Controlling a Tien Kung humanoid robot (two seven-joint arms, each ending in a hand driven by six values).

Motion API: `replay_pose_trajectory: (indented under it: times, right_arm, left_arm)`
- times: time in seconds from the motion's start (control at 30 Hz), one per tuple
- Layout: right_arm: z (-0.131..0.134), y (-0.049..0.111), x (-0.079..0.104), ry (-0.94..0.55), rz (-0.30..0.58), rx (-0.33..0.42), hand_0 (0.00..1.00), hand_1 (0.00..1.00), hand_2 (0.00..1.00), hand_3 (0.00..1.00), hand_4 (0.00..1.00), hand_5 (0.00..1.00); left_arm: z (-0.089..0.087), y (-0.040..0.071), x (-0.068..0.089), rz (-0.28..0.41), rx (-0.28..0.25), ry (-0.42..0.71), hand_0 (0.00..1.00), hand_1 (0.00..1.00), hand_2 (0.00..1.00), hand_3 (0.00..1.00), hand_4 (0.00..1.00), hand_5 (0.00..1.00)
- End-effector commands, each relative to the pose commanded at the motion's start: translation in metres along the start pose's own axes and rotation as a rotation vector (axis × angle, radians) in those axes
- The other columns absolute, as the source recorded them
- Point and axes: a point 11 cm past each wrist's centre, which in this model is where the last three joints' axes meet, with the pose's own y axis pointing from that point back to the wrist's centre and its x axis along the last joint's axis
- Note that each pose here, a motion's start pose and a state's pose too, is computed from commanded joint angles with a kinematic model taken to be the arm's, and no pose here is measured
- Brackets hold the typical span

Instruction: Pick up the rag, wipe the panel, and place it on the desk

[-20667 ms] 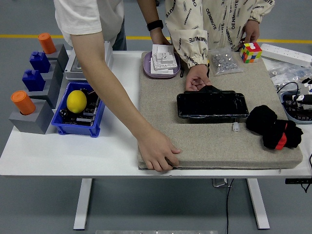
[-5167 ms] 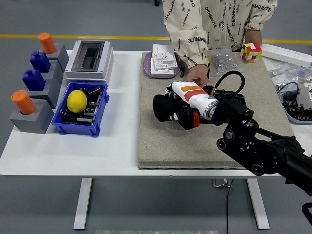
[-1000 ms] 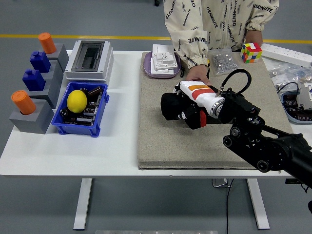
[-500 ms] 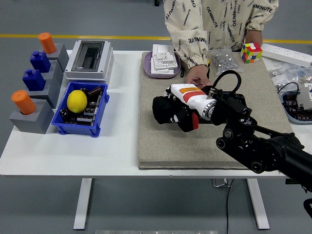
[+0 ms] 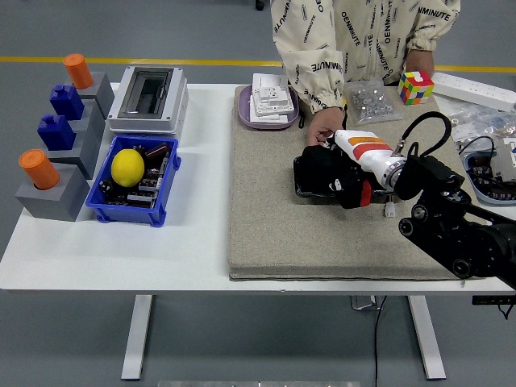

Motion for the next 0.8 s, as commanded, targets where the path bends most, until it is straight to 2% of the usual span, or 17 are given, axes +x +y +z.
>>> replay_pose_trajectory:
  times: [0.37, 0.57, 0.8]
  right_arm:
    - [0.066, 0.019, 0.018, 0.002, 0.034, -0.141, 0.264, 0.341, 0.424, 0.424, 0.993, 0.032]
    - [0.107, 0.04, 0.028, 0.008, 0.056, -0.227, 0.264, 0.34, 0.424, 0.424, 0.993, 0.031]
    - [0.14, 0.06, 0.038, 0.007, 0.08, -0.302, 0.264, 0.34, 0.424, 0.424, 0.993, 0.033]
  left_arm:
    - [0.0, 0.0, -0.003, -0.006, -0.001, 0.011, 0.642, 0.691, 0.733, 0.566, 0.592, 0.467]
    - [0.0, 0.0, -0.005, -0.009, -0.001, 0.015, 0.643, 0.691, 0.733, 0.565, 0.592, 0.468]
    - [-0.001, 0.0, -0.006, -0.01, 0.001, 0.015, 0.643, 0.691, 0.733, 0.565, 0.592, 0.468]
